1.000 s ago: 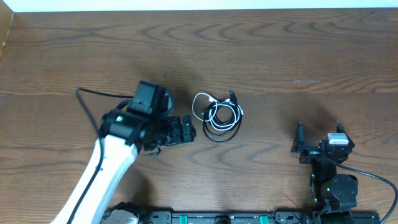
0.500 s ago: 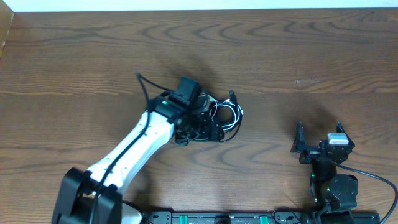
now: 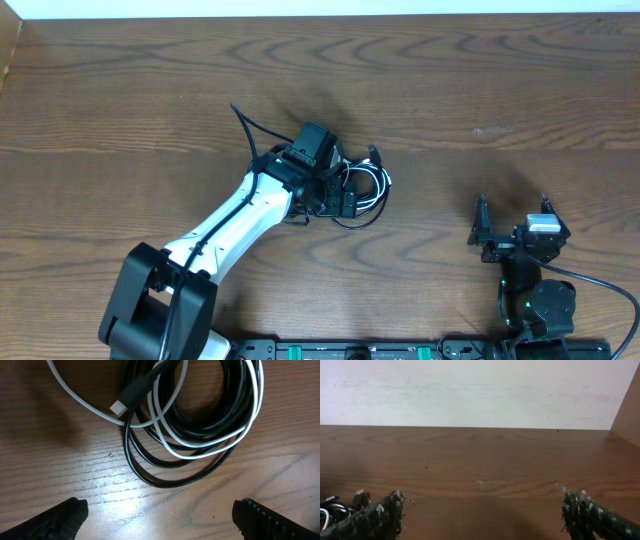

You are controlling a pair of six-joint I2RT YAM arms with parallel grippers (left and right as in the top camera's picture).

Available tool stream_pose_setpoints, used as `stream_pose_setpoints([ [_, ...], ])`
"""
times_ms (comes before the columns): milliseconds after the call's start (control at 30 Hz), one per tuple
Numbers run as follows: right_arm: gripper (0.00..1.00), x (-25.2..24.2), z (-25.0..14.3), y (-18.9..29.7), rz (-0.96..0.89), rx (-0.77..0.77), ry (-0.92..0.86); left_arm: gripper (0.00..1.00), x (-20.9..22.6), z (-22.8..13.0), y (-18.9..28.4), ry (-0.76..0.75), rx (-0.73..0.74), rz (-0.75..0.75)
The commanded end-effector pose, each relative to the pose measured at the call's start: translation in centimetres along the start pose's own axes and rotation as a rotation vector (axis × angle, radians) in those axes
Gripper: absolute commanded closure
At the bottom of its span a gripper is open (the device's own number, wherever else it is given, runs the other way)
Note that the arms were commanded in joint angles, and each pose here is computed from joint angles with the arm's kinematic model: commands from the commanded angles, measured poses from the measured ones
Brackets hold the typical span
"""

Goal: Untangle cables

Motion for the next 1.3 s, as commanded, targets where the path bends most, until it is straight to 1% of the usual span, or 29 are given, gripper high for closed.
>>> stream_pose_setpoints([
  [0,0.01,-0.2,0.0,0.0,-0.007,-0.004,-0.011,0.02,0.3,-0.5,-0.3,-0.004,0.017,0.013],
  [133,0.01,-0.2,0.0,0.0,-0.007,-0.003,-0.010,0.02,-2.0,-1.6,-0.1,-0.008,0.076,-0.145],
  [233,0.01,-0.2,0.0,0.0,-0.008,-0.004,-0.010,0.02,-4.5,-2.0,0.5,-0.096,0.087,-0.315],
  [267,0.01,-0.2,0.0,0.0,-0.007,-0.004,-0.011,0.02,-4.9,-2.0,0.8,-0.114,0.084,-0.345],
  [367,0.01,-0.2,0.0,0.0,-0.007,-0.004,-0.011,0.02,-5.2,-1.5,1.8,-0.120,0.059,-0.345],
  [400,0.01,-0.2,0.0,0.0,-0.007,-0.004,-0.011,0.02,-5.2,-1.3,2.3,-0.122,0.049,-0.336],
  [467,0.01,-0.2,0.0,0.0,-0.007,-0.004,-0.011,0.02,-4.6,-0.8,3.4,-0.101,0.027,-0.263],
  [567,0.01,-0.2,0.0,0.0,-0.007,-0.004,-0.011,0.02,-2.8,0.1,6.0,-0.066,-0.034,-0.085],
  [633,0.01,-0.2,0.0,0.0,-0.008,-0.004,-0.011,0.02,-1.4,0.8,8.0,-0.055,-0.107,0.038],
  [767,0.01,-0.2,0.0,0.0,-0.007,-0.004,-0.011,0.02,0.8,1.3,11.0,-0.056,-0.220,0.213],
  [867,0.01,-0.2,0.0,0.0,-0.007,-0.004,-0.011,0.02,1.1,1.4,11.8,-0.056,-0.245,0.239],
  [1067,0.01,-0.2,0.0,0.0,-0.007,-0.003,-0.010,0.02,1.5,1.0,10.8,-0.044,-0.210,0.247],
  [1100,0.01,-0.2,0.0,0.0,-0.007,-0.003,-0.010,0.02,1.9,0.8,10.5,-0.012,-0.201,0.260],
  [1167,0.01,-0.2,0.0,0.0,-0.007,-0.004,-0.011,0.02,3.2,0.7,10.2,0.098,-0.190,0.296],
  [1267,0.01,-0.2,0.0,0.0,-0.007,-0.004,-0.011,0.02,5.6,0.8,9.8,0.195,-0.173,0.321],
])
Point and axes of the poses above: each gripper's point midway between its finger pads, its own y axis back along the fingers, its own x axis along the line the jaws close on, z = x × y, the point moved 2 cm from there along y, back along the fingers, and after that the axes turned 15 degrees about -y, right-handed, at the moved point
